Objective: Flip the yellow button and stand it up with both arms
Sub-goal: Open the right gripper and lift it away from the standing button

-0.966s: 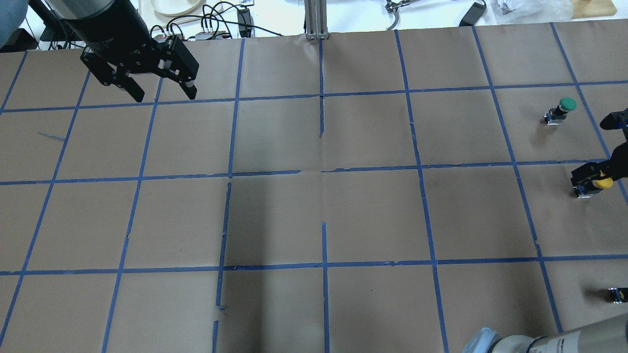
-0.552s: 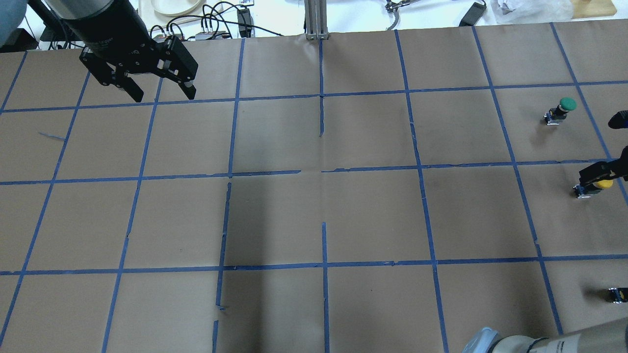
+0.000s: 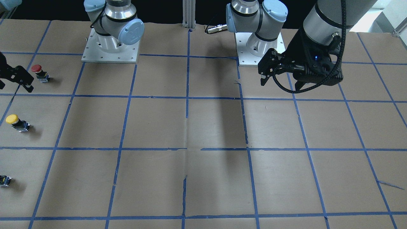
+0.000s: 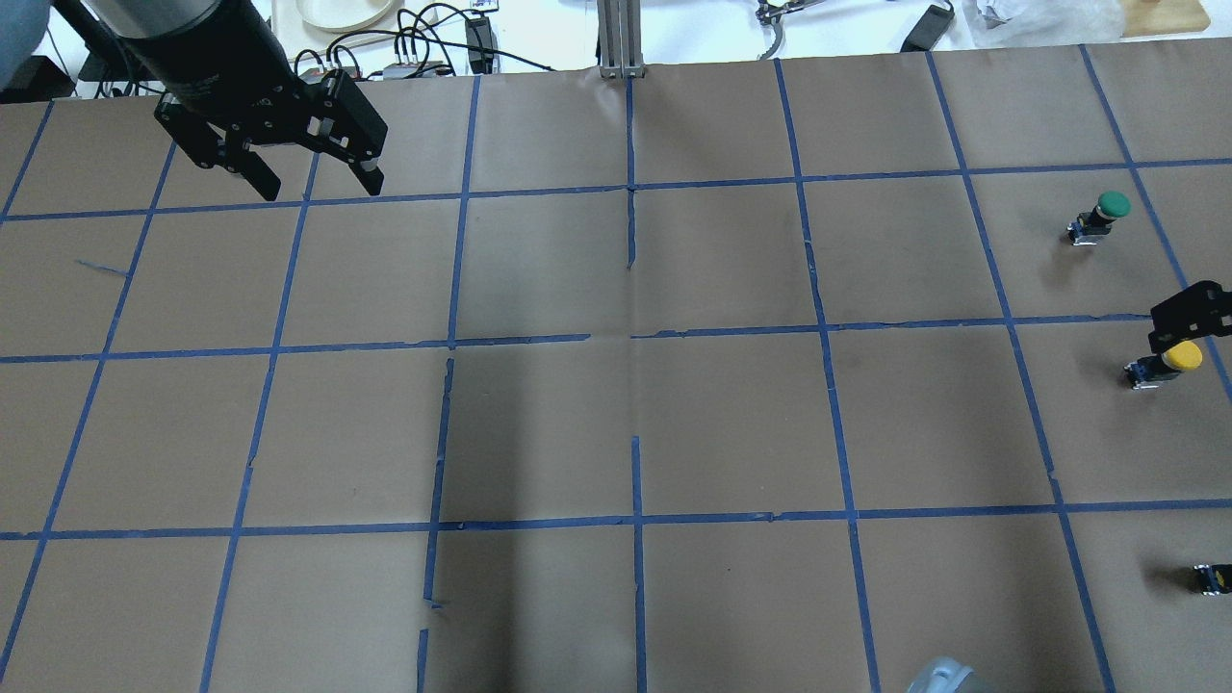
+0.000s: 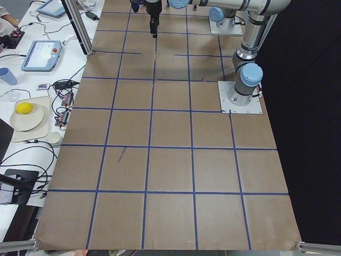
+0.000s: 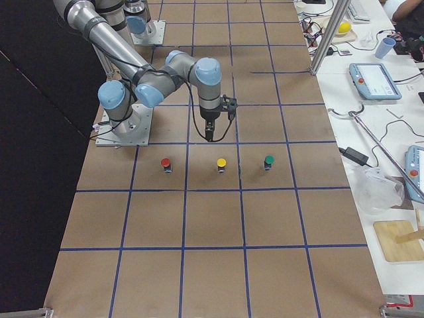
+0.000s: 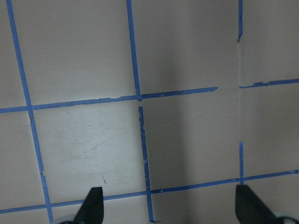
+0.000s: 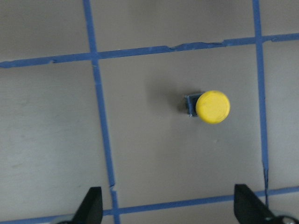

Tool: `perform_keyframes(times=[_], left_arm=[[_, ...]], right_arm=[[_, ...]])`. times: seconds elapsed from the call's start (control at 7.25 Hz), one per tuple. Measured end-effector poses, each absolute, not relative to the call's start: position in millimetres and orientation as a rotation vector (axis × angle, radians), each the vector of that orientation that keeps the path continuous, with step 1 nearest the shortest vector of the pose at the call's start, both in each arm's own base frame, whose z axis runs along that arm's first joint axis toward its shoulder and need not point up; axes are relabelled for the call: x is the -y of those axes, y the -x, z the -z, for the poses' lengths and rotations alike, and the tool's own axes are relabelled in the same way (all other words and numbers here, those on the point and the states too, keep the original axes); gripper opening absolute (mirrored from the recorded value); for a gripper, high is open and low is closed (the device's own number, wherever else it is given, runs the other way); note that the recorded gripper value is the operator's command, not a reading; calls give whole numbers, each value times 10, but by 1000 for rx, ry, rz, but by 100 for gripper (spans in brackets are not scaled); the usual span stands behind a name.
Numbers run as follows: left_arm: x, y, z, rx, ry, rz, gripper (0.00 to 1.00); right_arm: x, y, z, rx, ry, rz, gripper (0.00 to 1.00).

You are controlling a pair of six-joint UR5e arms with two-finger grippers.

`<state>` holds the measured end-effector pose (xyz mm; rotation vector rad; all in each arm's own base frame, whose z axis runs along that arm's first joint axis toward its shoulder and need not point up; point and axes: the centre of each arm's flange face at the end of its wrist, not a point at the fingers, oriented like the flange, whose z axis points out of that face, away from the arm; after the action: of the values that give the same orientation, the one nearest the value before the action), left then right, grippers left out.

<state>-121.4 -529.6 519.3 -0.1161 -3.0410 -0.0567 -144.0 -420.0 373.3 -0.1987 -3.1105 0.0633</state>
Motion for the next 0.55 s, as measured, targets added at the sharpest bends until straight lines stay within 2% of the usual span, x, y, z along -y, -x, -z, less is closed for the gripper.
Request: perform_keyframes(times=[0.55], left_arm=[[5298, 1211, -5190, 3045, 117, 59, 99]], right_arm=[[4186, -195, -4888, 3128, 352, 20, 100]])
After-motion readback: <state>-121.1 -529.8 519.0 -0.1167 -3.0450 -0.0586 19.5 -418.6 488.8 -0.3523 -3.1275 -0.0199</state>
